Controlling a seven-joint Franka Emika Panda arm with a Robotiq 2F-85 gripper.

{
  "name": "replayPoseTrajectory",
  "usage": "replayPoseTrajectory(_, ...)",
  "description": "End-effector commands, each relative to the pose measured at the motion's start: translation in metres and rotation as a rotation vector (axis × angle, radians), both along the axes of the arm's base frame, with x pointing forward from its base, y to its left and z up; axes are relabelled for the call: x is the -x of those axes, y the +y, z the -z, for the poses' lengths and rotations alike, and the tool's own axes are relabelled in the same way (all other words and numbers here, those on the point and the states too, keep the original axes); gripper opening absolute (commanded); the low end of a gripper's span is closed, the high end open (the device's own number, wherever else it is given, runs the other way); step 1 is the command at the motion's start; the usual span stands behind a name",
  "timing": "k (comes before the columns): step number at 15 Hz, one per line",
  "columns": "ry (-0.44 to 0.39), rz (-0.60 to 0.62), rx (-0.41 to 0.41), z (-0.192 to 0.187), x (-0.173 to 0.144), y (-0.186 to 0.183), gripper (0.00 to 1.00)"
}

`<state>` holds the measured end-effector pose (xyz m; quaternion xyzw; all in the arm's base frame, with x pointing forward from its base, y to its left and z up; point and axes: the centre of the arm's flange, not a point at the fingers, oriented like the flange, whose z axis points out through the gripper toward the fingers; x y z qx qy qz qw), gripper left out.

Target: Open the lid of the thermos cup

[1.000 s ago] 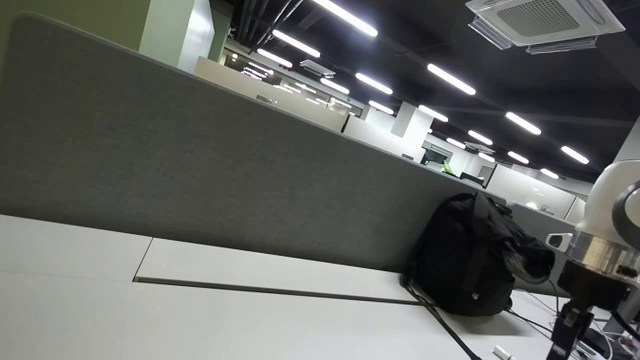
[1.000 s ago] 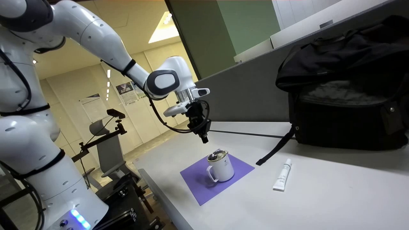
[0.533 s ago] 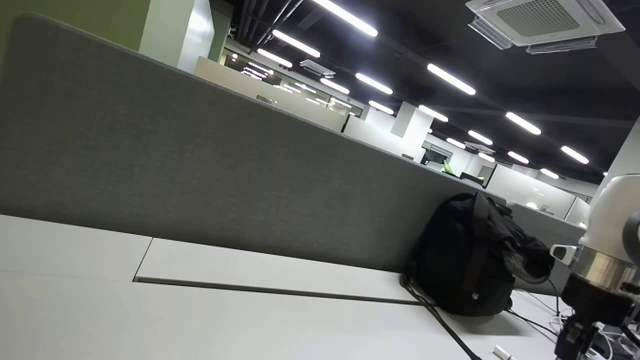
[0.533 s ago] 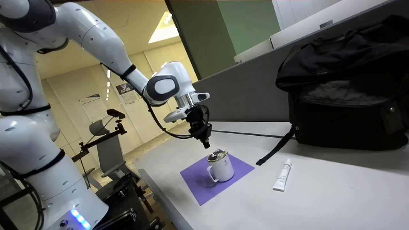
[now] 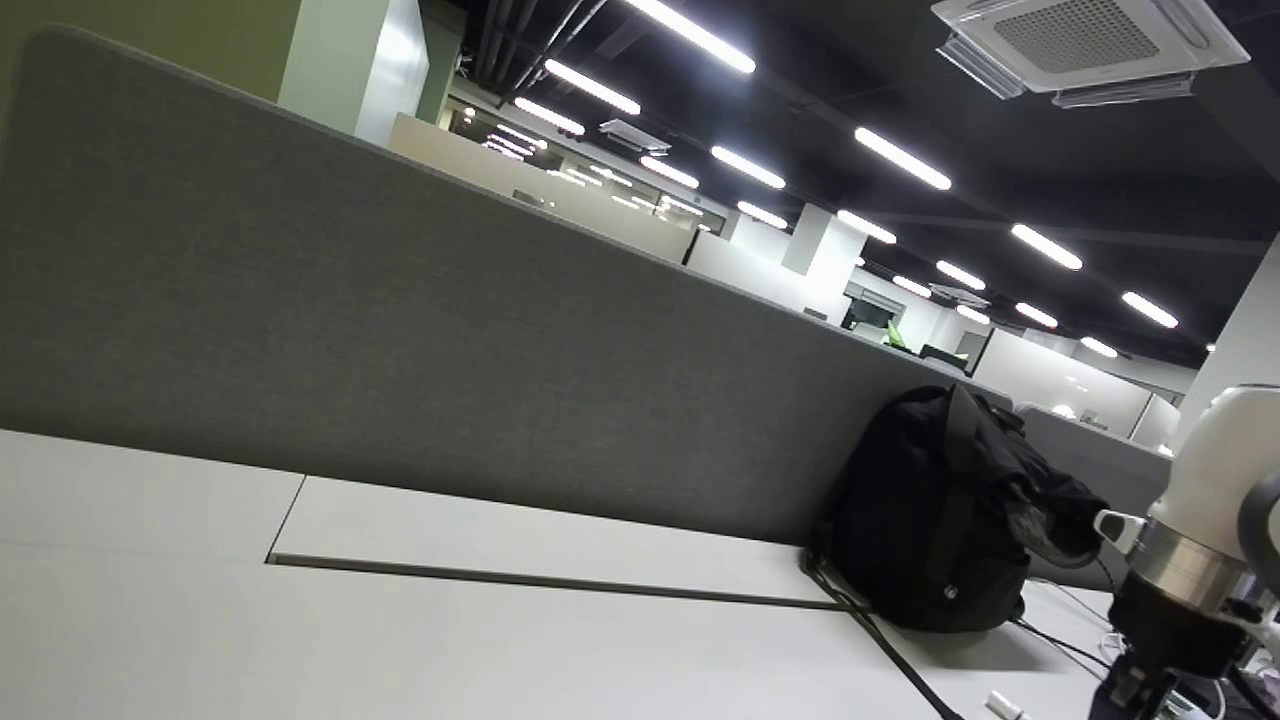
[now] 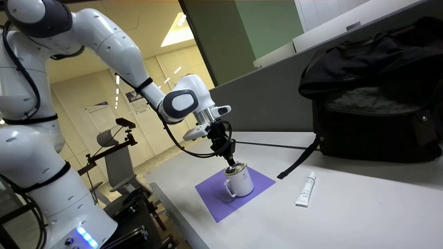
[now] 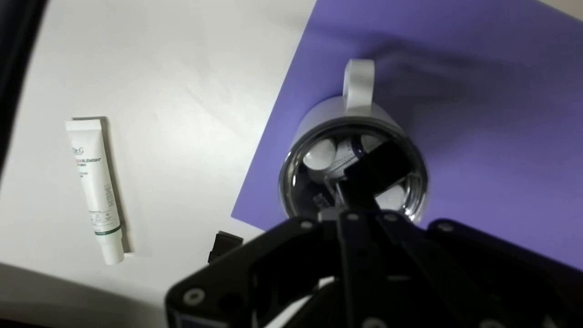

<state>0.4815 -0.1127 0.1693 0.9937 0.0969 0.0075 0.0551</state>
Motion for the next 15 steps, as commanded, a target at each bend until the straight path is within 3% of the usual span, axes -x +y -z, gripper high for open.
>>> replayPoseTrajectory(1,0.027,0.028,0.008,0.007,-0.005,0.005,0.00)
replayPoseTrajectory(15,0.031,0.048,0.028,0.013,-0.006,0.024,0.00)
